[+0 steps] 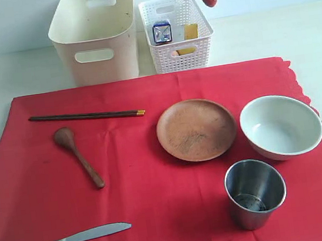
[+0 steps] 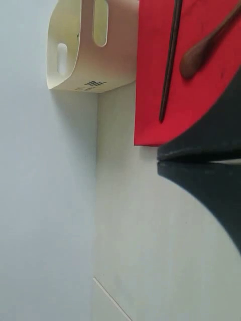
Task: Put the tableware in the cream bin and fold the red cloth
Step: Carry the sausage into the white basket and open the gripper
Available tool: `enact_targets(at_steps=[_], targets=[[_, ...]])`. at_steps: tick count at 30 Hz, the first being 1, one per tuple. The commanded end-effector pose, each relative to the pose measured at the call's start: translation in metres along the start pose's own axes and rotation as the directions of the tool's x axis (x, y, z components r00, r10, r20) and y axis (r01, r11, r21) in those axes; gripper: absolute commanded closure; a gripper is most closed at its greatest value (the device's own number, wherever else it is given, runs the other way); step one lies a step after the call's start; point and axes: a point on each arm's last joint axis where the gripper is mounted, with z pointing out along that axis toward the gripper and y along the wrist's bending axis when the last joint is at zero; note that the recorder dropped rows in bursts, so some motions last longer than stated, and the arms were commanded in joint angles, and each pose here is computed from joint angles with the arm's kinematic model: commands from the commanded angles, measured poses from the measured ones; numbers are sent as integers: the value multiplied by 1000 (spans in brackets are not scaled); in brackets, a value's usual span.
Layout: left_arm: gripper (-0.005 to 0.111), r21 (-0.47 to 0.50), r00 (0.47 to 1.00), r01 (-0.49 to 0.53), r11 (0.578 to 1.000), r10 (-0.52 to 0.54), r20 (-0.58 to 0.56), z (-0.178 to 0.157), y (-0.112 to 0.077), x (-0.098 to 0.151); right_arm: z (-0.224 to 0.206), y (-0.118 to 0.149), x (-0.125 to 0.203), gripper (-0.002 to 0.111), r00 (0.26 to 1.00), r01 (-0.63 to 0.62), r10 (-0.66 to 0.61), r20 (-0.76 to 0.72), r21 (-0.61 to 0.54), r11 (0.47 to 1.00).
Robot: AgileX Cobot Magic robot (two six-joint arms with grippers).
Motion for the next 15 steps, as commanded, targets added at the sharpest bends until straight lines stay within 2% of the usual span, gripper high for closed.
enact_targets(at_steps=[1,6,10,15], targets=[[107,-2,1000,-1,1000,1,8,0,0,-1,24,-1,0,108,1000,9,-9,3,4,1000],[107,-2,1000,-1,1000,1,8,0,0,-1,48,5,8,108,1000,8,-8,16,-3,1000],[107,-2,1000,-1,1000,1,8,0,0,-1,48,6,4,108,996,80,-80,28,-2,997],[107,-2,1000,-1,1000,1,8,0,0,-1,45,7,2,108,996,88,-88,12,-5,996]])
